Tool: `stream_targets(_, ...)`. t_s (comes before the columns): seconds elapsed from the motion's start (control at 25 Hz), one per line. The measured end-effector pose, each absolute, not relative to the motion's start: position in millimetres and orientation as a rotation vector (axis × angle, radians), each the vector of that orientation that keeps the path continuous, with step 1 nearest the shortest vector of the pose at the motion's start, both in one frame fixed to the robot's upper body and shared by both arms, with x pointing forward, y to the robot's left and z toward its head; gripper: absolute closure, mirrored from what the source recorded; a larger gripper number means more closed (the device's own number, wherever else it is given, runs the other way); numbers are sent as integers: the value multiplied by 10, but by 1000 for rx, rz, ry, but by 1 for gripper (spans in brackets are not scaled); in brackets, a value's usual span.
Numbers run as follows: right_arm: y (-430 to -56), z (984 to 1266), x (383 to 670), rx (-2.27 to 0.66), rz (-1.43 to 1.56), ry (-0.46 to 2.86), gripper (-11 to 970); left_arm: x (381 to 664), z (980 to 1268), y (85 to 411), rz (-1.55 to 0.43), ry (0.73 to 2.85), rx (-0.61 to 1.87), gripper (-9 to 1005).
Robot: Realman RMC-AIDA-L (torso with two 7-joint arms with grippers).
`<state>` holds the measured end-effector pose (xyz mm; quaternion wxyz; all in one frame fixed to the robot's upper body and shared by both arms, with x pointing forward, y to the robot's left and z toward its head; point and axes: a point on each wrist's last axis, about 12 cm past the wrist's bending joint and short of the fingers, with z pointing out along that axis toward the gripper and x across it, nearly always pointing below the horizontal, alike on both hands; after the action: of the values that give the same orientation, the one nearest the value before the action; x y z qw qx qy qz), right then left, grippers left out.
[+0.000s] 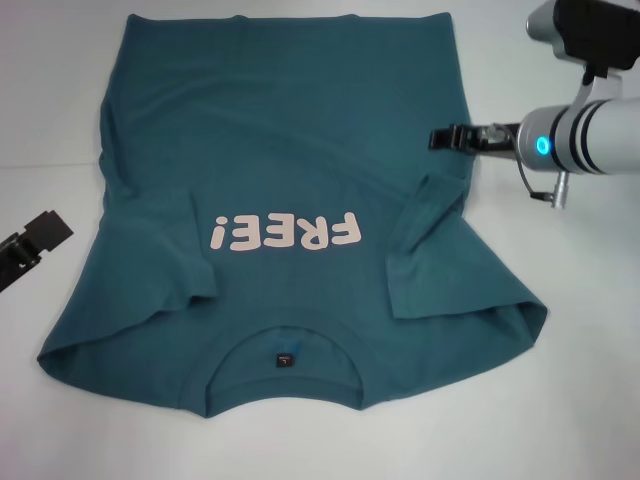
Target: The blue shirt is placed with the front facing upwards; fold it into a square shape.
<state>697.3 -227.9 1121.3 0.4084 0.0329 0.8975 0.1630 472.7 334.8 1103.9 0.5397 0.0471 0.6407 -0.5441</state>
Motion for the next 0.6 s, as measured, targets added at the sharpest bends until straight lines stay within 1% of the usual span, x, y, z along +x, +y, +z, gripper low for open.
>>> stream_targets(0.12,-2223,11272,6998,64,433,2258,340,4716,11034,3357,-1291,1524,108,230)
stream_targets(0.24,-2236,11310,6969,-18,455,2331,341,4707,11034,3361,-1292,1522,107,230)
stream_targets(0.48,-2472,11479,6880,-69,532,2454,346,4701,11036,3367,-1293,1519,105,231)
stream_targets(0.6,-2581,11525,6840,-76,517,2513,346,4701,11037,3367,-1293,1518,105,231)
